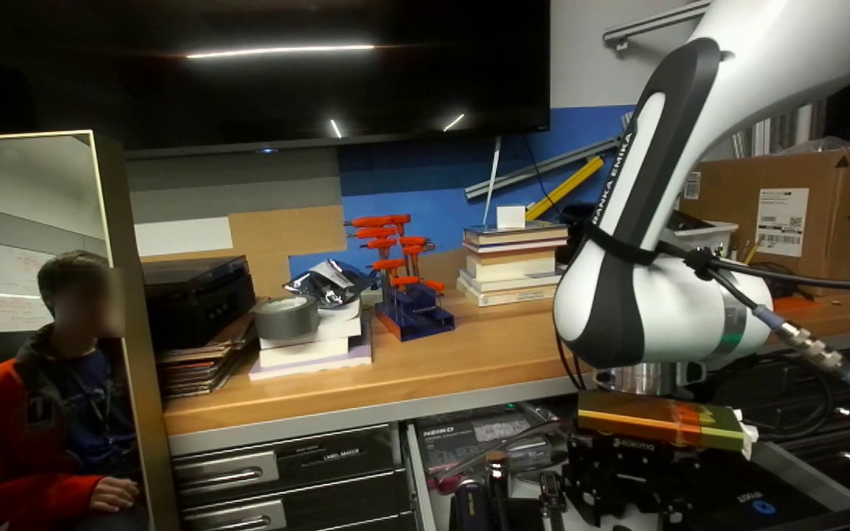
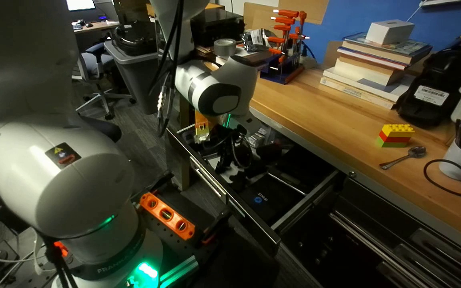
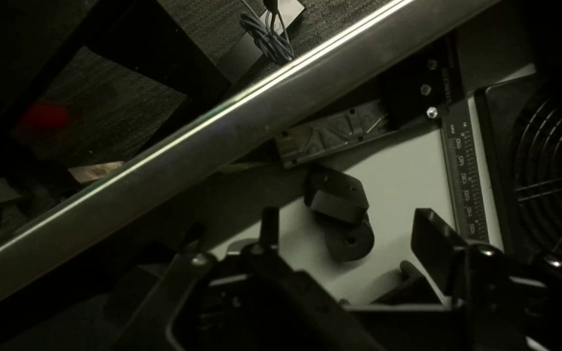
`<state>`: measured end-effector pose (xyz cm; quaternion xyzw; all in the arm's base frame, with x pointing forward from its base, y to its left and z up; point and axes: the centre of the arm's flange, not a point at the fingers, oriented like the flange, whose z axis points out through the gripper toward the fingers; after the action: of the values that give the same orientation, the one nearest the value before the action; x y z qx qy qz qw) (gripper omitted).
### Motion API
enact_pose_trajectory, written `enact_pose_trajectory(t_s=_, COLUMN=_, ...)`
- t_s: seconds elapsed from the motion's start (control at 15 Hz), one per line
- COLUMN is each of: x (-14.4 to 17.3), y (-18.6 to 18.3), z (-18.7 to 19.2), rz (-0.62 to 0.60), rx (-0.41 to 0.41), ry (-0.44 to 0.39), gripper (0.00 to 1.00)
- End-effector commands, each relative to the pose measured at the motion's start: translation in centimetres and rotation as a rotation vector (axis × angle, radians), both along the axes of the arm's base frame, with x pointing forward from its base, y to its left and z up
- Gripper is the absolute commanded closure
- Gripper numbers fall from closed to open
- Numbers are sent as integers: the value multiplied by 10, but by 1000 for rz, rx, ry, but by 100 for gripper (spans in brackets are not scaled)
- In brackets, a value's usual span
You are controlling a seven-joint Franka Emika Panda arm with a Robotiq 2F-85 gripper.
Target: Put the black objects in the drawer and close it
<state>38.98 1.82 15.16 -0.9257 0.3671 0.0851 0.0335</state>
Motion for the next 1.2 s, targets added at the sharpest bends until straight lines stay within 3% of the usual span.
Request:
enact_pose_trajectory(t_s=0.0, x=2, y=7, z=19, rz=-27, rx=-11, ry=-20, gripper=0)
enact_pose_trajectory(t_s=0.33, x=9, y=29, z=49, rz=-101, rx=-83, ry=-19, gripper=0)
enact_pose_trajectory(t_s=0.67, x=2, y=42, z=69, rz=-358, rx=-199, ry=13, gripper=0)
enact_pose_trajectory(t_s=1.13, x=-21, y=47, z=62, rz=-648, rx=-322, ry=127, gripper=0)
